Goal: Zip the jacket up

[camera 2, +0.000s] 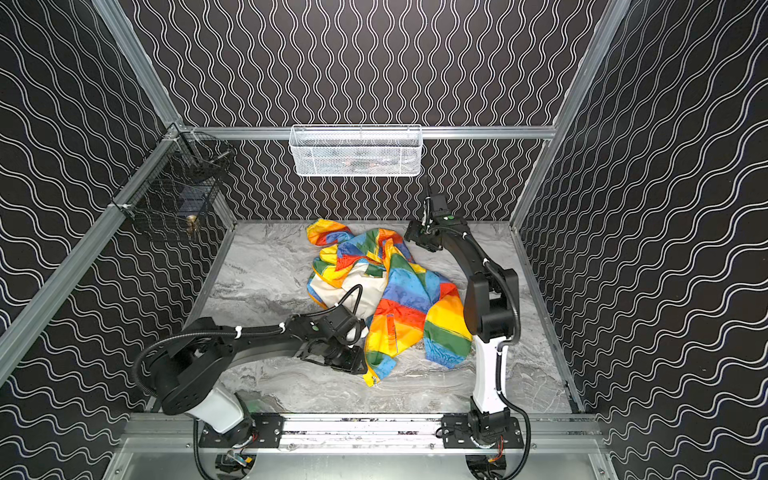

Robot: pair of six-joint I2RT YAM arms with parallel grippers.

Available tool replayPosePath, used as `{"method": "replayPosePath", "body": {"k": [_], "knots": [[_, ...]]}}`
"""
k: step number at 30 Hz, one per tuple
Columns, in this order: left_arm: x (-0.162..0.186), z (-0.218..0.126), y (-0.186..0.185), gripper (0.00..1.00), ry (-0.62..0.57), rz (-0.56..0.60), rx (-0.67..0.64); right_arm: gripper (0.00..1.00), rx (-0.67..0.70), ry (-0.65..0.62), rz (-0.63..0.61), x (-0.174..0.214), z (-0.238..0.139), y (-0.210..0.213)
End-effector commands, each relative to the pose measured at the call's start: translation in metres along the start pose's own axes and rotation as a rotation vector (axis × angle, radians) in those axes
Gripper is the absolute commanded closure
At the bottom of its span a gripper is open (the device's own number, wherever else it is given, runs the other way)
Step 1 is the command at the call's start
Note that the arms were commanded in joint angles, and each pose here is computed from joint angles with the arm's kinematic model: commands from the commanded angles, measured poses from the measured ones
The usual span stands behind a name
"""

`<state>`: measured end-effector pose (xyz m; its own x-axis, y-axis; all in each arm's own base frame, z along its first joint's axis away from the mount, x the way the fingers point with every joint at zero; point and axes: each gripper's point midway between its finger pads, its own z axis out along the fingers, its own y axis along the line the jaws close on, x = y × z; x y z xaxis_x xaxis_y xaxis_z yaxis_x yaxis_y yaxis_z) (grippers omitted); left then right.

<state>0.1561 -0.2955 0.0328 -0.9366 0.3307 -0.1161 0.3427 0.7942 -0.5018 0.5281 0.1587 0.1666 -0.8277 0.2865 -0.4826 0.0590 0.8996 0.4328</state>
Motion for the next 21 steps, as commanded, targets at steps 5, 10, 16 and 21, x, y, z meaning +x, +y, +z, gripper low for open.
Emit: {"method": "replayPosePath", "body": {"k": [5,10,16,21], "knots": [[-0.009,-0.034,0.009,0.49,-0.094,0.003,-0.07,0.29,0.073,-0.011,-0.063,0.028,-0.049,-0.017],[-0.014,-0.061,0.019,0.45,-0.161,-0.024,-0.091,0.28,0.096,-0.008,-0.077,0.06,-0.076,-0.032],[-0.025,-0.101,0.032,0.43,-0.307,-0.079,-0.093,0.24,0.059,0.037,-0.053,0.101,-0.092,-0.039],[-0.029,-0.114,0.043,0.43,-0.361,-0.138,-0.054,0.23,0.039,0.093,-0.027,0.138,-0.08,-0.047]]}}
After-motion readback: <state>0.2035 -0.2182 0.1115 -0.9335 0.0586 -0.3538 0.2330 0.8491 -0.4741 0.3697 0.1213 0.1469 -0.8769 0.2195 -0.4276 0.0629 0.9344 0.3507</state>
